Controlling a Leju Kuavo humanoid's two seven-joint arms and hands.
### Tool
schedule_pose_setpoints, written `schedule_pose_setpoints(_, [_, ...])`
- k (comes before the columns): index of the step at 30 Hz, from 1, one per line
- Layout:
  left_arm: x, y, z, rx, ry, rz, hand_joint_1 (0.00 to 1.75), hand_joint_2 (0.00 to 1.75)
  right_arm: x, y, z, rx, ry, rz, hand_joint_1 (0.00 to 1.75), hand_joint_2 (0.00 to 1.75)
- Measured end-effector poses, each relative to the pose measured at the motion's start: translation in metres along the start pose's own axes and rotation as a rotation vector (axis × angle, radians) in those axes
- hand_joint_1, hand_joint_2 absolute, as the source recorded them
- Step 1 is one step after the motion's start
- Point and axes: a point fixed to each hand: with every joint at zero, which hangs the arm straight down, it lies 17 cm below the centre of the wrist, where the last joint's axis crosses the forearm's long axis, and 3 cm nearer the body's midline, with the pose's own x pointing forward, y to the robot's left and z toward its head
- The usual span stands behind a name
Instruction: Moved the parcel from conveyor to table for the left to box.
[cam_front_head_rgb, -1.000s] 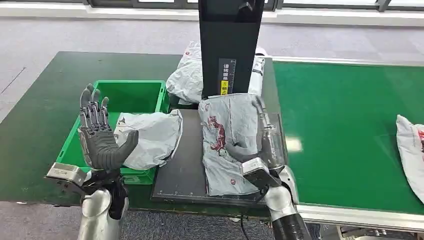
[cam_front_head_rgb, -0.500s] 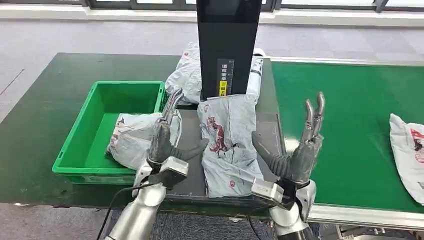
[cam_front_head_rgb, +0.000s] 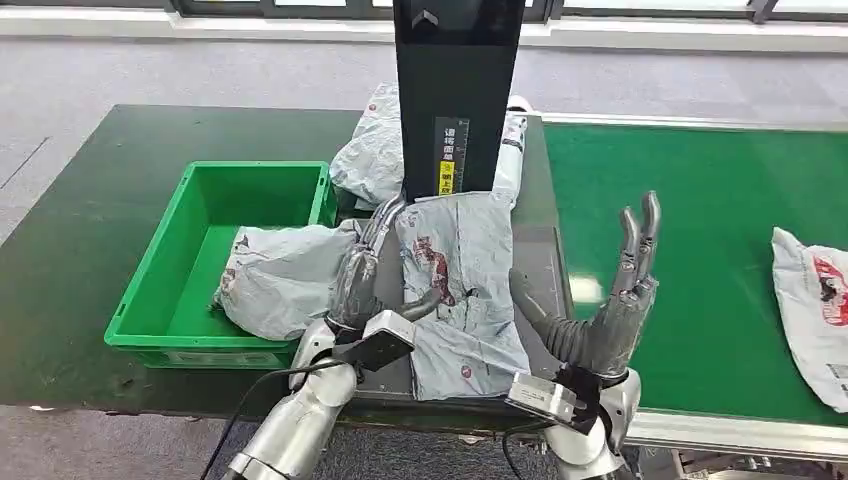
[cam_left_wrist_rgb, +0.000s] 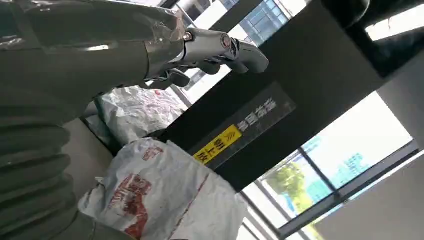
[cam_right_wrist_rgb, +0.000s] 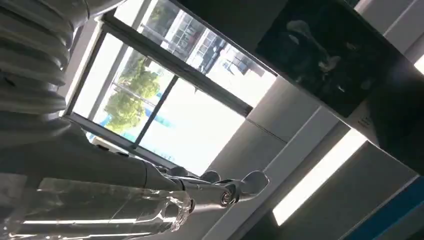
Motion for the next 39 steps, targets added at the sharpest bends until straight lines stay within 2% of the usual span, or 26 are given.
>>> schedule_pose_setpoints(9, [-0.055, -0.037, 0.01, -0.124, 0.19, -0.202, 0.0, 1.75, 0.004, -0.014, 0.0, -0.028, -0.002, -0.004, 0.0, 1.75])
schedule_pose_setpoints(14, [-0.076, -0.072, 0.035, -0.284, 0.284, -0.272, 0.0, 1.75, 0.003, -0.015, 0.0, -0.03, 0.0, -0.009, 0.0, 1.75])
schedule_pose_setpoints(21, [-0.069, -0.102, 0.052, -0.38, 0.268, -0.282, 0.0, 1.75, 0.003, -0.015, 0.0, -0.029, 0.001, -0.012, 0.0, 1.75])
schedule_pose_setpoints(39, [-0.067, -0.112, 0.059, -0.418, 0.255, -0.292, 0.0, 1.75, 0.002, -0.015, 0.001, -0.026, 0.003, -0.01, 0.0, 1.75])
